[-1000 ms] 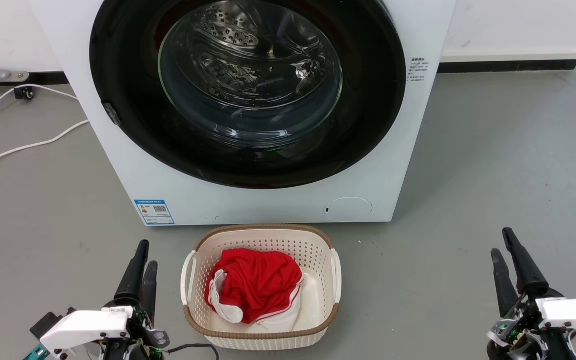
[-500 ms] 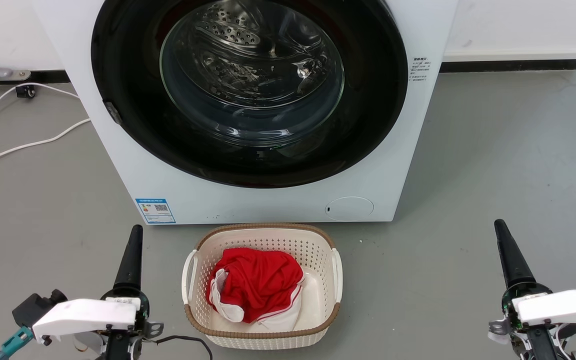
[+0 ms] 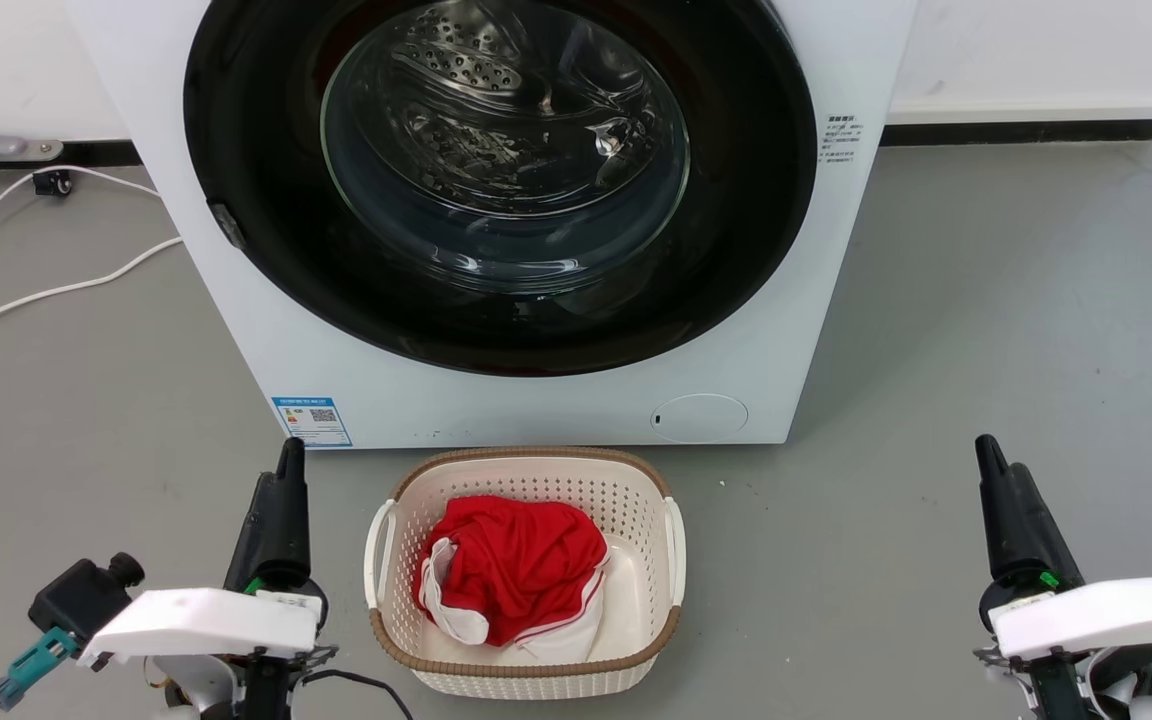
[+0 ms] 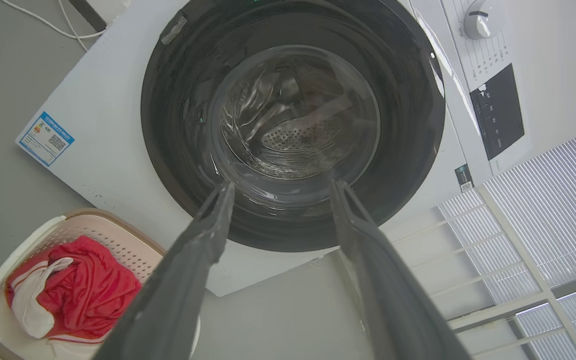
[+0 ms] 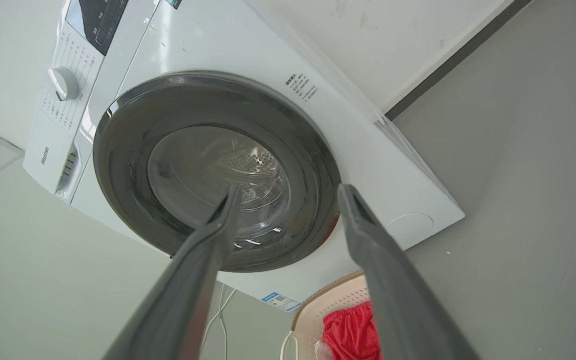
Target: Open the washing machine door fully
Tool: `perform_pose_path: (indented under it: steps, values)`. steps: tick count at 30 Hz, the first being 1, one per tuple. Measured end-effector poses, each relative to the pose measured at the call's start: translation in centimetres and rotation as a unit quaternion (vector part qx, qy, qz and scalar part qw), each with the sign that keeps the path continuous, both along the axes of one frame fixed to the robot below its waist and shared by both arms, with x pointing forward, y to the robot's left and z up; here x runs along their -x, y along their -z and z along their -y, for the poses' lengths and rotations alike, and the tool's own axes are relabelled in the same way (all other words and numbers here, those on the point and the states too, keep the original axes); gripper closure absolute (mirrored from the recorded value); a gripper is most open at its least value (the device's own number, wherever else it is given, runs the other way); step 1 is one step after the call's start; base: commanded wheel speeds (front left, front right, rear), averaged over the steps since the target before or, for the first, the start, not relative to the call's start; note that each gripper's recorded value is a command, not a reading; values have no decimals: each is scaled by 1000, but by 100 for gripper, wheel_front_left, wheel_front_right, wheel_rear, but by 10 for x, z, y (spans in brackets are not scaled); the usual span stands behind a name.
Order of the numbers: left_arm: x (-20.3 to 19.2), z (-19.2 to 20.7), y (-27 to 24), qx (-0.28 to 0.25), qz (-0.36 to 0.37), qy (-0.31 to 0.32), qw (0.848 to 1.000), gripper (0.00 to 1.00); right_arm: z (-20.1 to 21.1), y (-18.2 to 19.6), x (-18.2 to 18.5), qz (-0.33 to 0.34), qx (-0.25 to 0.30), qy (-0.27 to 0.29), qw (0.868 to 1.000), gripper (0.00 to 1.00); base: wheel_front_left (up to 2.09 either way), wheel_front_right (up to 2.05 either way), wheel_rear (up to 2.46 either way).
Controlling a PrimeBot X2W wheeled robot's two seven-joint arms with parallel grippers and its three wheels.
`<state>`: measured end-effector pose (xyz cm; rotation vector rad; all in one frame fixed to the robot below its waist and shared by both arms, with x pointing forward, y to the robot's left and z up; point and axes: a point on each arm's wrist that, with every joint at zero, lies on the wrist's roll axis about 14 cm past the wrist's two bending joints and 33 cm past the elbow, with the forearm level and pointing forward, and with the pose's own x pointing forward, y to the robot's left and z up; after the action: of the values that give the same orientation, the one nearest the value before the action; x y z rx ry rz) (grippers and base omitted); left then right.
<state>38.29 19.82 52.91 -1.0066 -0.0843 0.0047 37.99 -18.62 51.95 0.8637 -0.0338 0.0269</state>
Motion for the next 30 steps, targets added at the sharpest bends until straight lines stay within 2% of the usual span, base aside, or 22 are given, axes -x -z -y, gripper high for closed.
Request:
perform_pose_path:
  steps: [15, 30]
  values:
    - [3, 8, -3, -148, 5, -1, 989, 0, -9, -15, 0, 29, 127, -8, 991, 0, 0, 0, 0]
    - [3, 12, -3, -244, 11, -4, 970, 0, -15, -17, 2, 37, 226, -15, 973, 0, 0, 0, 0]
